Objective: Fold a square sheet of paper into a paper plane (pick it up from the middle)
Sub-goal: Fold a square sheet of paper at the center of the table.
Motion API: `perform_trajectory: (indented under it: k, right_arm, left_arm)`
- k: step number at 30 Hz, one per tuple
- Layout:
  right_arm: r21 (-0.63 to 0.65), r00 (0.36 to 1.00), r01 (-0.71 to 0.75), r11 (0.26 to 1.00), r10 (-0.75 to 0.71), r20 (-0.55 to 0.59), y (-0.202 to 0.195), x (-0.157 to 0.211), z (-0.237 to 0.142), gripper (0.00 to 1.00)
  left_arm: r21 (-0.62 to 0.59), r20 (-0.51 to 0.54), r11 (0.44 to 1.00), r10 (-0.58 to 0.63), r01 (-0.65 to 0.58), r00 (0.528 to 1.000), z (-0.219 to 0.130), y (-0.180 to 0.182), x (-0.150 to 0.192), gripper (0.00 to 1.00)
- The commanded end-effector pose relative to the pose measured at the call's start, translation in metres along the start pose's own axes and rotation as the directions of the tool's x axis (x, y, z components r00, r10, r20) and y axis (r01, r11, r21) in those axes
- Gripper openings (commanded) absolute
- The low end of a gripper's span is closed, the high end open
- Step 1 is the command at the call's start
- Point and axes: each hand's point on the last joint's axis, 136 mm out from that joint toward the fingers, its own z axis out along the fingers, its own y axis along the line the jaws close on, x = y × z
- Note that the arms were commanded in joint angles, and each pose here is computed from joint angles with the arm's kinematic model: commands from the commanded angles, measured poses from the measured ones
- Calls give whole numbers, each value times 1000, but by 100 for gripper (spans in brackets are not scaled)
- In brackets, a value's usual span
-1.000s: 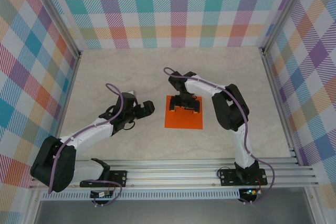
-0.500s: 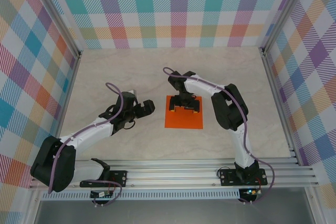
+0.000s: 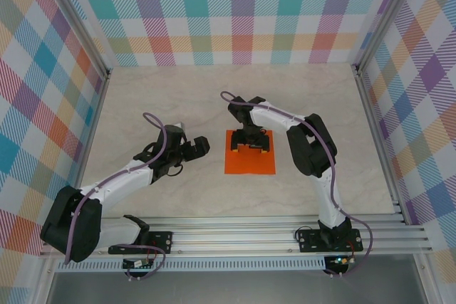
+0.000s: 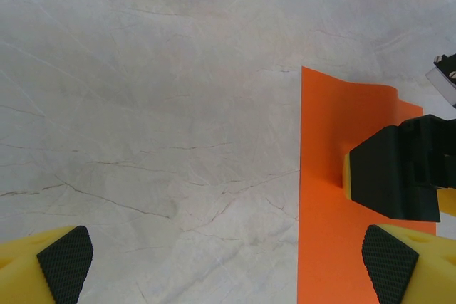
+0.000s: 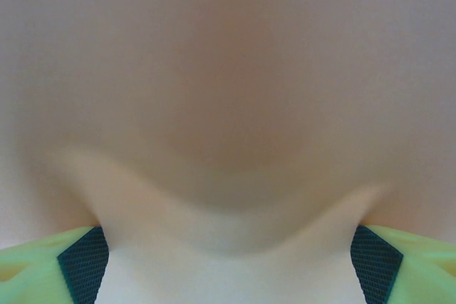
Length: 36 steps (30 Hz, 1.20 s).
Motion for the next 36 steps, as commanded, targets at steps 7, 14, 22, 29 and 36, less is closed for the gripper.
perform_trajectory:
  k: [7,14,22,29,36]
  right_arm:
    - [96,994,66,993,-58,-89,-16,16,29,84]
    - [62,996,85,994,-83,-40,-11,10,6,65]
    - [0,995,99,995,-99,8,-7,13,-21,44]
    - [-119,993,112,987,-105,62,5,19,-51,36]
    - [-413,986,160,896,-131,99,46,28,-90,37]
  left_arm:
    - [11,40,1000,7,-8,999,-11,-5,-15,100]
    - [11,43,1000,4,-5,999,-12,-5,-15,100]
    - [9,44,1000,-4,4,999,-13,-5,-16,100]
    - [5,48,1000,-14,14,999,-15,-4,-17,100]
    - [15,61,1000,-25,24,998,-21,-7,-20,100]
